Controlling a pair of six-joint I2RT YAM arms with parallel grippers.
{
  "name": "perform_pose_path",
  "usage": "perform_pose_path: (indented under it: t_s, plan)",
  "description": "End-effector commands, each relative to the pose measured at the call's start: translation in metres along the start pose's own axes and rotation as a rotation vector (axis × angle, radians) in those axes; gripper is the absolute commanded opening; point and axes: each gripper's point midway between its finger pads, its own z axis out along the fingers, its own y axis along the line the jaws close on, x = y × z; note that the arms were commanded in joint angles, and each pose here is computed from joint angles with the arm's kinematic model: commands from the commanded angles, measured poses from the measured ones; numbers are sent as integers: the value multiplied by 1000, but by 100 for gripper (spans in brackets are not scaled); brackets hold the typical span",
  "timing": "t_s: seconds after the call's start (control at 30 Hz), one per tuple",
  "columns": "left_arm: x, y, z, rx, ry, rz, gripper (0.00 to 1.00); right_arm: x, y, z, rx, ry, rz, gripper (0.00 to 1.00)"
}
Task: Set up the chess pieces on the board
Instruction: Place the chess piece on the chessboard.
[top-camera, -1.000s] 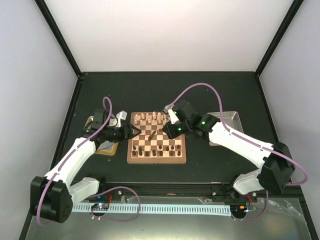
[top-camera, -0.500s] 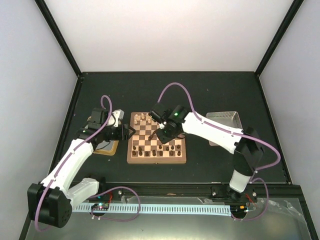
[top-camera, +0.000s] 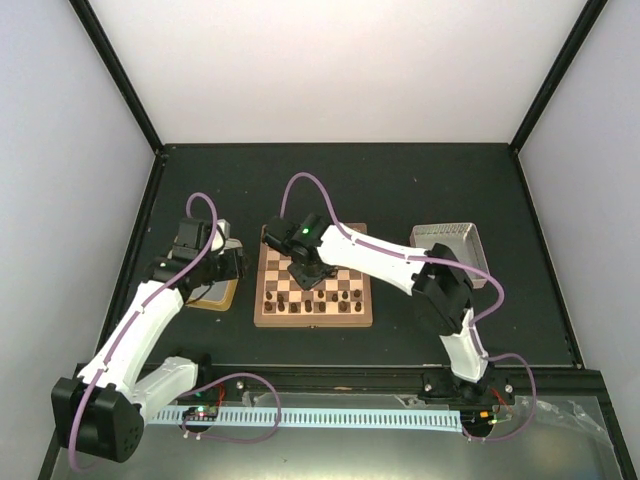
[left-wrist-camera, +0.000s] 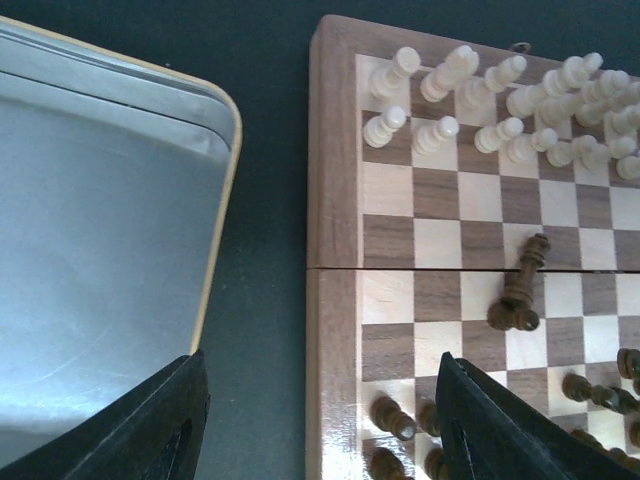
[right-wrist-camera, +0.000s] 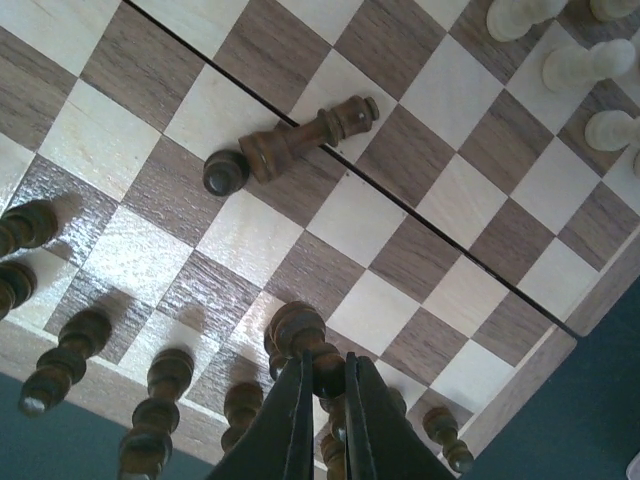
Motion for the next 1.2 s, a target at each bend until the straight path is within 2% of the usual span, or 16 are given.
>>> perform_pose_path:
  t_s: [0.0, 0.37, 0.7, 1.07, 1.17]
  plan:
    - [-12, 8, -12, -56, -45, -24, 64, -3, -9, -4, 76, 18, 12, 1]
    - [-10, 6, -10, -41, -35, -19, 65, 3, -17, 2, 153, 84, 45, 1]
    - [-18, 34, -23, -194, -90, -70, 63, -1, 6, 9, 131, 83, -8, 1]
    - [-19, 38, -26, -213, -100, -82, 62, 0, 23, 31, 136, 114, -55, 2]
    - [-20, 38, -28, -216, -107, -82, 62, -1, 21, 35, 156, 114, -57, 6]
